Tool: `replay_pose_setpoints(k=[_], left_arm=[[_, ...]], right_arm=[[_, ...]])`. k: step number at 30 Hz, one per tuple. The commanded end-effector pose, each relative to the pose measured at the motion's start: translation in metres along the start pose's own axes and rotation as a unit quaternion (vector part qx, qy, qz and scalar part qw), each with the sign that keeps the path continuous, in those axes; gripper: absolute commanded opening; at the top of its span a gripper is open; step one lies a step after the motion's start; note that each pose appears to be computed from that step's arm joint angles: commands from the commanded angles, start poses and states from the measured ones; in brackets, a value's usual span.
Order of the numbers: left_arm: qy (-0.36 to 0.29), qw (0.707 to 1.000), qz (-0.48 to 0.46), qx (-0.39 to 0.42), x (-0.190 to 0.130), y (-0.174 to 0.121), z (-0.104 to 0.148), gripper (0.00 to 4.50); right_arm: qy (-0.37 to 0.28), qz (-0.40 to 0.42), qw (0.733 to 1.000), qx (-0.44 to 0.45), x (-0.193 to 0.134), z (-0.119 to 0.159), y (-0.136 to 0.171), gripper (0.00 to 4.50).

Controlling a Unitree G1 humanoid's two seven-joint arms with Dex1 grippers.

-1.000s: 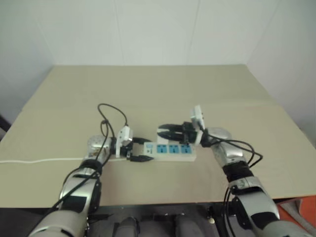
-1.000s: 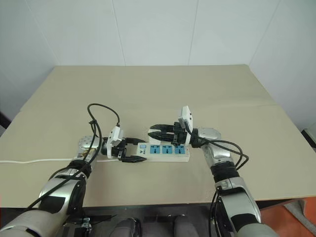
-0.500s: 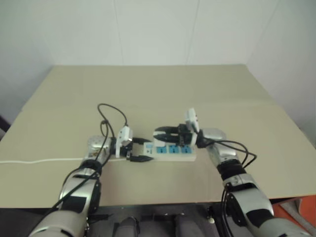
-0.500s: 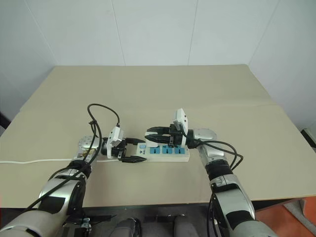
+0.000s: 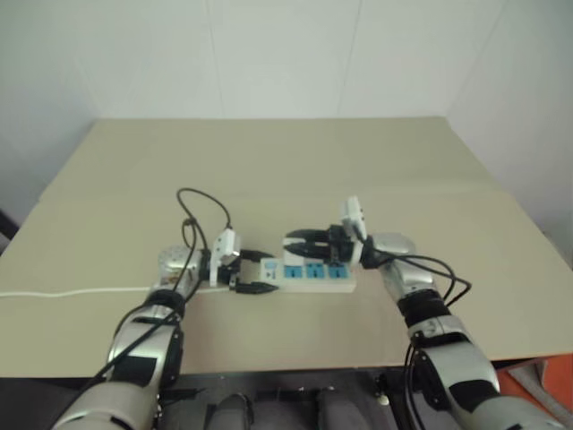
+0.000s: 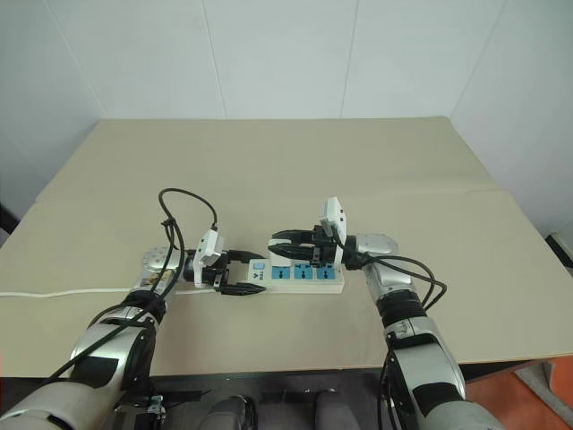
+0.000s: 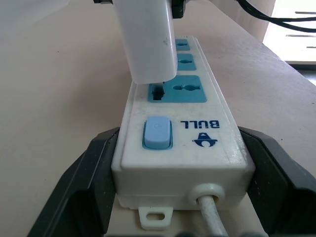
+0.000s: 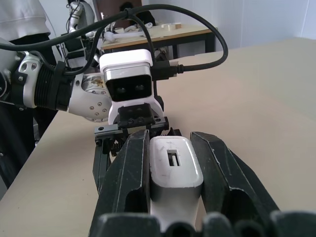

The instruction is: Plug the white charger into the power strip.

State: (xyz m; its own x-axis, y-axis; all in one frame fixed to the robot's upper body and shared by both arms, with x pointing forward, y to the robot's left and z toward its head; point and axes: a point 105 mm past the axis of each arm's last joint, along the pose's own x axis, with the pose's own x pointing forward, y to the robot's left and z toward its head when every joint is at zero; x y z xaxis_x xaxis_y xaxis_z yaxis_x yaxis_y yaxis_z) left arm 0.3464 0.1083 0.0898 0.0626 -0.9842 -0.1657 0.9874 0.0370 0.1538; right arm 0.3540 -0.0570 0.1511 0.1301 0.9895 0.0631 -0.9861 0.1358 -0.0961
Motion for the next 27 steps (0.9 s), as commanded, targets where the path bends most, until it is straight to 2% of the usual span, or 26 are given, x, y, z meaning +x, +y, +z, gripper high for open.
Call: replay_pose_setpoints(k=[1, 7, 17, 21, 27], left_arm=[[-0.016, 1.000, 0.005, 0.014, 0.000, 0.004, 0.009, 3.26], [-0.017, 1.000, 0.007, 0.013, -0.001, 0.004, 0.008, 3.26], [-0.017, 1.000, 0.008, 0.014, -0.002, 0.004, 0.009, 3.26], [-0.015, 1.000, 0.007, 0.015, -0.002, 0.004, 0.009, 3.26], [-0.012, 1.000, 0.005, 0.017, -0.003, 0.004, 0.009, 3.26]], right_arm=[[-0.008, -0.008, 1.000, -0.014, -0.003, 0.003, -0.001, 1.11], [-0.023, -0.011, 1.000, -0.008, -0.002, 0.000, 0.002, 1.11], [-0.010, -0.011, 1.000, -0.023, -0.012, -0.023, 0.012, 1.11], [0.024, 0.012, 0.999, -0.045, -0.006, -0.035, 0.021, 1.11], [0.064, 0.014, 0.998, -0.016, 0.000, -0.050, 0.019, 1.11]])
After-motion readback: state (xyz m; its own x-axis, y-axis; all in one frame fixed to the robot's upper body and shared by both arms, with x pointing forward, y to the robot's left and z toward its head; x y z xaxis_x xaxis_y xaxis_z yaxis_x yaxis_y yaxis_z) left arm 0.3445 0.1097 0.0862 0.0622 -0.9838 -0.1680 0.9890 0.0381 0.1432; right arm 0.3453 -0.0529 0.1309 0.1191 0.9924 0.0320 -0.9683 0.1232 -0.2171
